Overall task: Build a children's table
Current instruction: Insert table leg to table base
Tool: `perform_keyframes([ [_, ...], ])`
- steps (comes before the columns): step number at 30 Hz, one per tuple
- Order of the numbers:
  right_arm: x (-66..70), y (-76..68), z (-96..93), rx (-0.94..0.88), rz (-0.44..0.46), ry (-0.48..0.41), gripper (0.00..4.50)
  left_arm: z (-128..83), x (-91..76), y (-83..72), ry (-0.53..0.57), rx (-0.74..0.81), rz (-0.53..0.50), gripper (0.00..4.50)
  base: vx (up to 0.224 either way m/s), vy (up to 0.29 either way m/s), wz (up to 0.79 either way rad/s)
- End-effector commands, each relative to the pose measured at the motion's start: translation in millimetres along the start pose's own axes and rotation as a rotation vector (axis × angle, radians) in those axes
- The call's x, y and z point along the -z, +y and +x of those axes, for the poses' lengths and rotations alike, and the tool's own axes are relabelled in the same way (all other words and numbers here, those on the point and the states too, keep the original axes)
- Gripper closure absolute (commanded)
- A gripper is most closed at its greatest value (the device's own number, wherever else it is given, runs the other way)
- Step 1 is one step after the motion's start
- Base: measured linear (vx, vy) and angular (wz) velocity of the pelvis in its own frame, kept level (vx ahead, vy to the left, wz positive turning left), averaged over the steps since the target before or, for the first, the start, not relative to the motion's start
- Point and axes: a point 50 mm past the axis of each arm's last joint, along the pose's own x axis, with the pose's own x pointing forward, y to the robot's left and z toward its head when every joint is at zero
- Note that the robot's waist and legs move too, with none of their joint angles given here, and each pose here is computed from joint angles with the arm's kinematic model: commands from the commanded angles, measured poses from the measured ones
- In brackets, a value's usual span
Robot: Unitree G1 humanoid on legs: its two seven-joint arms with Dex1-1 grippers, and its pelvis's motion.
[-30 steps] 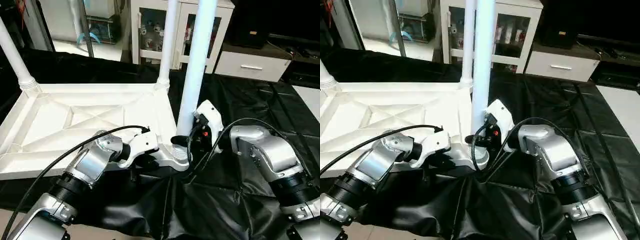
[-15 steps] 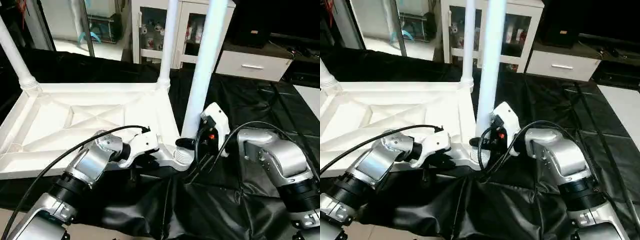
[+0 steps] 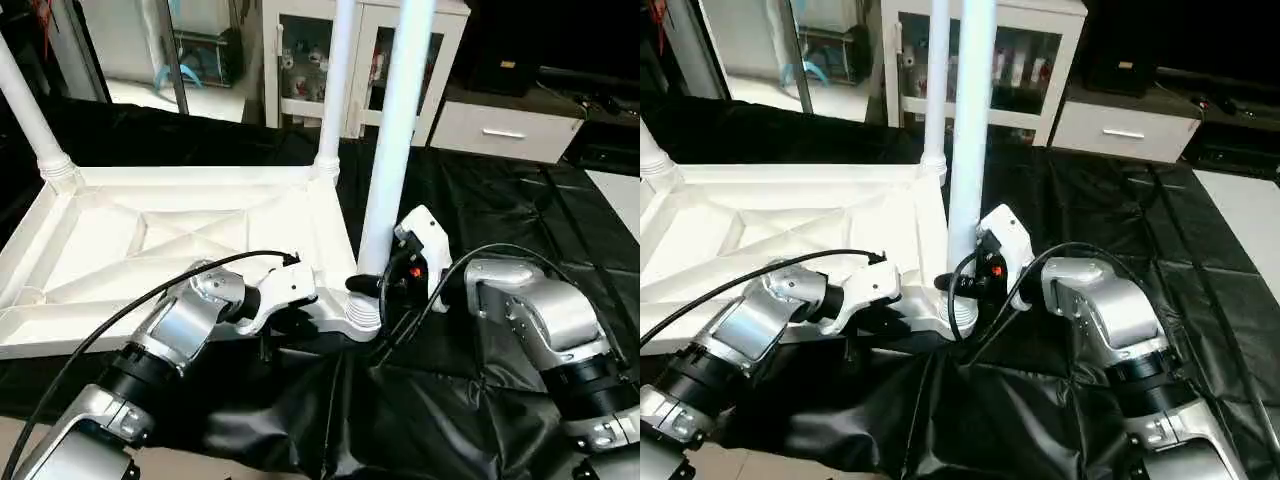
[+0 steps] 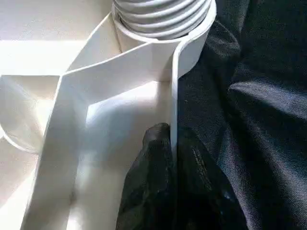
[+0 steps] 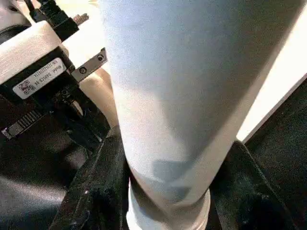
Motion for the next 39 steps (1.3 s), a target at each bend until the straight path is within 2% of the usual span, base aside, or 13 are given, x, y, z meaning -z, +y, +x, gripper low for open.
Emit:
perform_keyframes([
  [1, 4.2, -4.1, 1.4, 0.037, 0.001, 0.021, 2.62, 7.4, 9.0, -6.5, -0.007, 0.031, -0.048, 4.50, 0.000, 0.000, 0.00],
  [7, 13.0, -8.6, -1.5, 0.069, 0.025, 0.019, 2.62, 7.0, 9.4, -6.8, -0.008, 0.029, -0.049, 4.50, 0.000, 0.000, 0.00],
  [9, 21.1, -11.2, -7.7, 0.098, 0.060, -0.015, 2.62, 6.8, 9.7, -6.8, -0.008, 0.029, -0.049, 4.50, 0.000, 0.000, 0.00],
  [15, 34.4, -12.4, -15.1, 0.134, 0.134, -0.061, 2.62, 7.1, 9.2, -6.0, -0.008, 0.030, -0.048, 4.50, 0.000, 0.000, 0.00],
  [18, 43.8, -9.2, -19.1, 0.153, 0.160, -0.085, 2.62, 7.3, 8.5, -5.4, -0.008, 0.032, -0.045, 4.50, 0.000, 0.000, 0.00],
  [22, 48.0, -6.0, -20.8, 0.161, 0.167, -0.098, 2.63, 7.2, 8.2, -4.9, -0.008, 0.031, -0.042, 4.50, 0.000, 0.000, 0.00],
  [32, 61.9, 14.3, -23.4, 0.172, 0.175, -0.143, 2.63, 7.4, 7.8, -3.1, -0.010, 0.024, -0.040, 4.50, 0.000, 0.000, 0.00],
  [35, 65.1, 18.7, -23.1, 0.173, 0.173, -0.136, 2.63, 7.7, 7.4, -2.7, -0.010, 0.024, -0.039, 4.50, 0.000, 0.000, 0.00],
  [39, 64.8, 22.7, -22.2, 0.159, 0.123, -0.087, 2.63, 7.6, 7.5, -2.0, -0.007, 0.025, -0.037, 4.50, 0.000, 0.000, 0.00],
])
